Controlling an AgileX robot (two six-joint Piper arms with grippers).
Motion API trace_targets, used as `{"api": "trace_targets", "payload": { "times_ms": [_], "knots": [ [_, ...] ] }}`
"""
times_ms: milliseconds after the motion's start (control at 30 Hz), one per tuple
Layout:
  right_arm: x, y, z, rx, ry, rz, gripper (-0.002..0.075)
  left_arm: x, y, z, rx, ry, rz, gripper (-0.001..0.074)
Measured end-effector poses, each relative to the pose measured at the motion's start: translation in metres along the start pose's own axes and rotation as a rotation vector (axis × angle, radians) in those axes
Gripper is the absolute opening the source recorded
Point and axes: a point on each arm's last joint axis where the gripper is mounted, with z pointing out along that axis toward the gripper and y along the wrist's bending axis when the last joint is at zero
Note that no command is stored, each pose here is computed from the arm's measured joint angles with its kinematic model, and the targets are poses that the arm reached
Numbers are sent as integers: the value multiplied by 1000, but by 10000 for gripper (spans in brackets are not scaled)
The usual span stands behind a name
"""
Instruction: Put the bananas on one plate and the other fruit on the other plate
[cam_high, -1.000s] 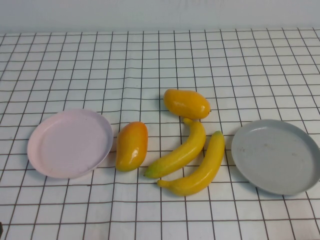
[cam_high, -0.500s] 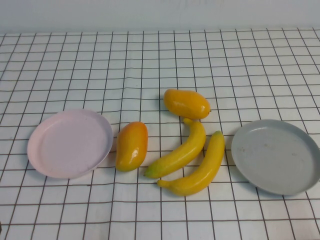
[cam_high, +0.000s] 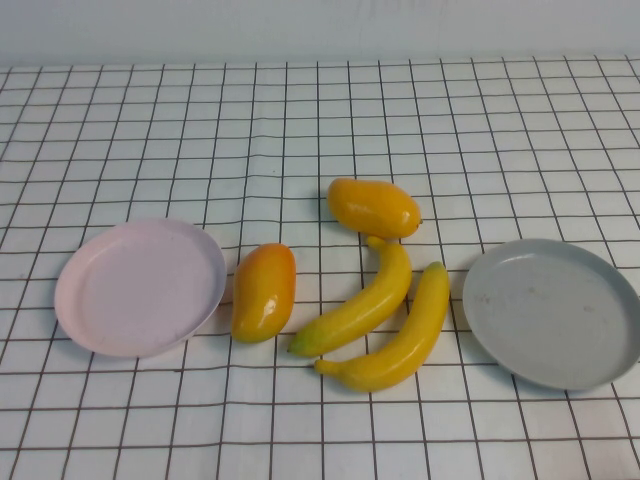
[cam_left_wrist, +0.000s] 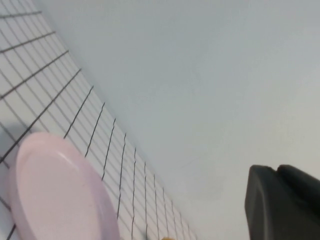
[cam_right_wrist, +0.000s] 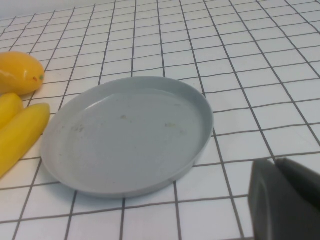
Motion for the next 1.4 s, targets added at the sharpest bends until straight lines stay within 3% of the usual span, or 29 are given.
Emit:
{"api": "trace_targets", "payload": {
  "times_ms": [133,200,300,467,600,700,867,967,1200,1300,1400],
  "knots": [
    [0,0,0,0,0,0,-16,-5,-2,0,18,-57,0,-2],
    [0,0,0,0,0,0,-16,-3,-6,0,15,0,70,-2],
    [0,0,0,0,0,0,-16,-4,-29,-1,9,160,268,-2],
    [0,0,0,0,0,0,-16,-27,-86,7,10,401,696,-2],
    [0,0,0,0,1,0,-16,-46,-123,27,9,572,929,-2],
    [0,0,0,0,1,0,-16,-52,-134,52,-7,696,1007,-2],
    [0,0,0,0,1,0,-16,-48,-134,99,-49,871,1065,13],
    [0,0,0,0,1,0,-16,-32,-131,126,-89,1012,1130,111],
    [0,0,0,0,1,0,-16,34,-132,189,-174,1255,1160,563],
    [0,0,0,0,1,0,-16,63,-134,215,-171,1309,1169,636],
    [0,0,0,0,1,0,-16,91,-133,240,-180,1353,1164,657]
  ]
}}
